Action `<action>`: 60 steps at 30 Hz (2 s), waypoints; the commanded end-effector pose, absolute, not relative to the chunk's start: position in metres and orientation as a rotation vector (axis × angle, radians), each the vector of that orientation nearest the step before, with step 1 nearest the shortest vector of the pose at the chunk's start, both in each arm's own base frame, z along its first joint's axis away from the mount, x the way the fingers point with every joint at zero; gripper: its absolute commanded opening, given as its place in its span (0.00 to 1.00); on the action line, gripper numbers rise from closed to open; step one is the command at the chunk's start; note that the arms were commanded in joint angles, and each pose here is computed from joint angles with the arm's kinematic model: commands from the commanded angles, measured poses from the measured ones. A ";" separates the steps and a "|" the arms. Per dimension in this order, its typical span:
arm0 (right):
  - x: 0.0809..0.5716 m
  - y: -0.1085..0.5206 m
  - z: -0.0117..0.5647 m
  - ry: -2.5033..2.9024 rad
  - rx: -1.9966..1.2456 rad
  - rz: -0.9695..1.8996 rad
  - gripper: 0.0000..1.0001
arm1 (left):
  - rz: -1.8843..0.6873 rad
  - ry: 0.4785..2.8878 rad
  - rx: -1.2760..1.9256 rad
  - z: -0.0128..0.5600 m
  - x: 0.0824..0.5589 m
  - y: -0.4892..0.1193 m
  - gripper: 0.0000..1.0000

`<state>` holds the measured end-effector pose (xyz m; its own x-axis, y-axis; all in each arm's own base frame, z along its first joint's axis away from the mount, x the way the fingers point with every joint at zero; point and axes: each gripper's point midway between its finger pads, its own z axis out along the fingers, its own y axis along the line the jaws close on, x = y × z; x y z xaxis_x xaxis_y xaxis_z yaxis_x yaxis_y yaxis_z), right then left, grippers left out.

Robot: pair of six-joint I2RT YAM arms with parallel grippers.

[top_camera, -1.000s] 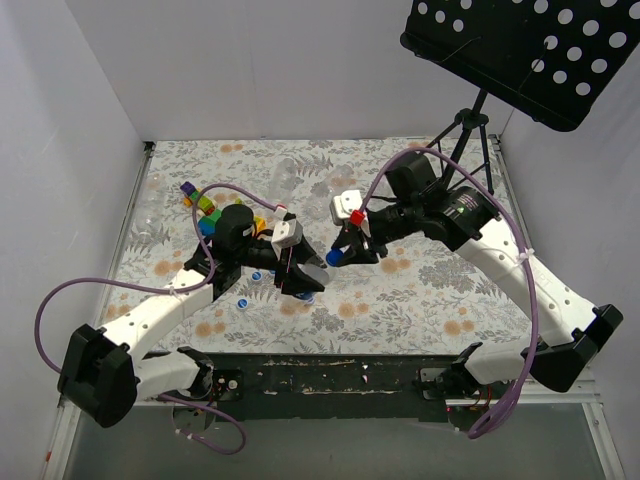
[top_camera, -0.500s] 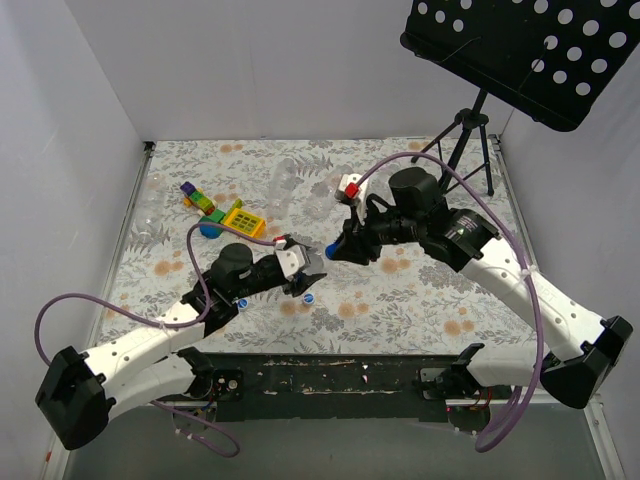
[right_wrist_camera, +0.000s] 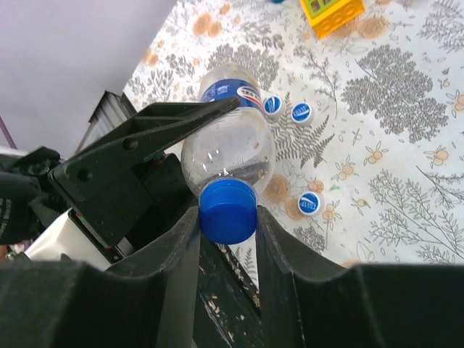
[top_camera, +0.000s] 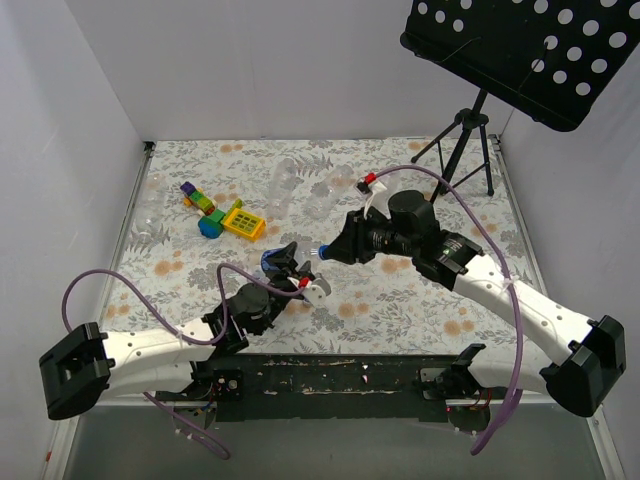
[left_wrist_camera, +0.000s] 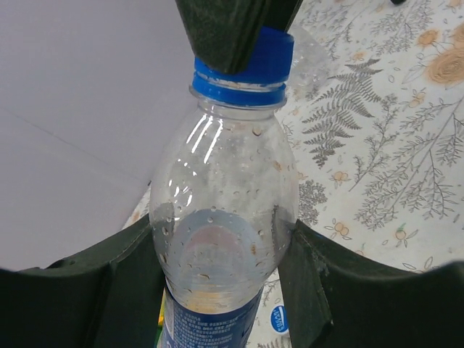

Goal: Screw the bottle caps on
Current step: Screw the bottle cap onto the plastic bottle.

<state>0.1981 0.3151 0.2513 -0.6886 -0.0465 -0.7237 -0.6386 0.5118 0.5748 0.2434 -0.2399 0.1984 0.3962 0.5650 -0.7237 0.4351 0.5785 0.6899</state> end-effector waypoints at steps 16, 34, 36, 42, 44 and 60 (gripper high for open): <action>0.187 0.259 0.348 1.493 -0.981 0.767 0.96 | -0.545 1.402 1.094 0.228 0.238 -0.269 0.23; 0.138 0.270 0.325 1.140 -1.604 0.772 0.84 | -0.992 1.328 1.336 0.226 0.178 -0.303 0.25; 0.137 0.272 0.321 1.145 -1.630 0.787 0.79 | -1.011 1.318 1.341 0.228 0.175 -0.305 0.25; 0.139 0.276 0.317 1.151 -1.649 0.799 0.62 | -1.048 1.308 1.348 0.229 0.171 -0.306 0.25; 0.139 0.277 0.316 1.152 -1.651 0.803 0.59 | -1.058 1.306 1.350 0.229 0.170 -0.306 0.25; 0.142 0.285 0.308 1.192 -1.658 0.851 0.37 | -1.074 1.293 1.353 0.230 0.171 -0.307 0.24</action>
<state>0.1438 0.2793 0.2847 0.2834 -0.3896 -0.8763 -0.9588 -0.1338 -0.2506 0.1650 -0.3033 0.2104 0.0095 0.2090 -0.9779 0.9999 0.0051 0.0108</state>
